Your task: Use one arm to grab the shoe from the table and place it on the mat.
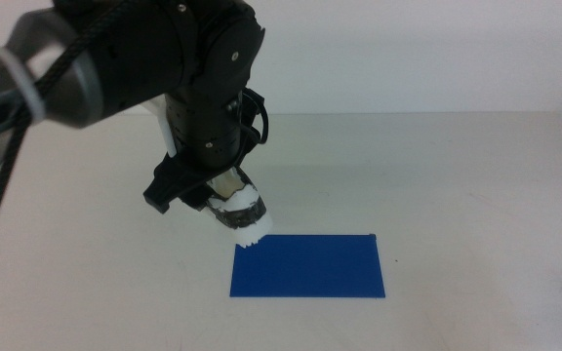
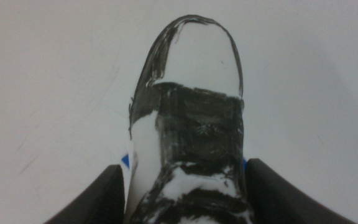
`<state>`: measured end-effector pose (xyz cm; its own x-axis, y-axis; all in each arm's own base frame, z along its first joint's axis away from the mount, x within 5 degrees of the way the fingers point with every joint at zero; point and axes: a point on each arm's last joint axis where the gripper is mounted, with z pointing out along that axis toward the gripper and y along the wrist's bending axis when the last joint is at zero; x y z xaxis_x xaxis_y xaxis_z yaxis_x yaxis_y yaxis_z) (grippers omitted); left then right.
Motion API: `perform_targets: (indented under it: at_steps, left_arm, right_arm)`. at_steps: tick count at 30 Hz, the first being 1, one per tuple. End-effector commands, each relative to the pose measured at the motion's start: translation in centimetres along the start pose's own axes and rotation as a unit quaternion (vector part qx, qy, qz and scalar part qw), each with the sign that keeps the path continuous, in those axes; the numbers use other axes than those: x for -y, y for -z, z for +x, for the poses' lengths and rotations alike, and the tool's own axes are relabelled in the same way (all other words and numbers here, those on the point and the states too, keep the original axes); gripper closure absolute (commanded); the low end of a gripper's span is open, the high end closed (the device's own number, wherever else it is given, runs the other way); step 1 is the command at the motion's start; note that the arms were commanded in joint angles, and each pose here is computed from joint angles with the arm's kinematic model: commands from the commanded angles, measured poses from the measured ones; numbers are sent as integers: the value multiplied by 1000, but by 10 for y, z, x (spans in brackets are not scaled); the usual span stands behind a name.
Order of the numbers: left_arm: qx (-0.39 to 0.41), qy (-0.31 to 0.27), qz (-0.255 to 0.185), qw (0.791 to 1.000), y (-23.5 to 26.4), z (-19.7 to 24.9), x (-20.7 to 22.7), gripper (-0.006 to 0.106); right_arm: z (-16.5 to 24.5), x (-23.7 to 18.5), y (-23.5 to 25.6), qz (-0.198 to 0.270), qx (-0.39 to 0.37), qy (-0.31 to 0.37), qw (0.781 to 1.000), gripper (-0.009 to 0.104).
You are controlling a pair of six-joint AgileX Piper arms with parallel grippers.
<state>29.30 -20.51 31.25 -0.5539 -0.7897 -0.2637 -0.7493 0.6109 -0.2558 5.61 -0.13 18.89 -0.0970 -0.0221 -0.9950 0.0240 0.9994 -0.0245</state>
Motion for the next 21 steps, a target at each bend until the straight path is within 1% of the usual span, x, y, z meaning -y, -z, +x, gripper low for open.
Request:
perform_targets:
  at_steps: [1, 8, 12, 16, 19, 21]
  left_arm:
    - [24, 14, 17, 999, 32, -2, -12, 102]
    - [28, 23, 25, 999, 33, 14, -10, 102]
    - [23, 31, 41, 998, 27, 19, -1, 102]
    - [23, 34, 28, 999, 21, 27, 9, 102]
    - [22, 33, 32, 999, 19, 33, 21, 102]
    - [21, 31, 24, 999, 17, 38, 27, 102]
  right_arm:
    - [-11, 0, 3, 2, 54, 11, 998, 29]
    - [-11, 0, 3, 2, 54, 11, 998, 29]
    - [-11, 0, 3, 2, 54, 11, 998, 29]
    - [-11, 0, 3, 2, 54, 11, 998, 29]
    - [-11, 0, 3, 2, 54, 11, 998, 29]
    - [-11, 0, 3, 2, 54, 11, 998, 29]
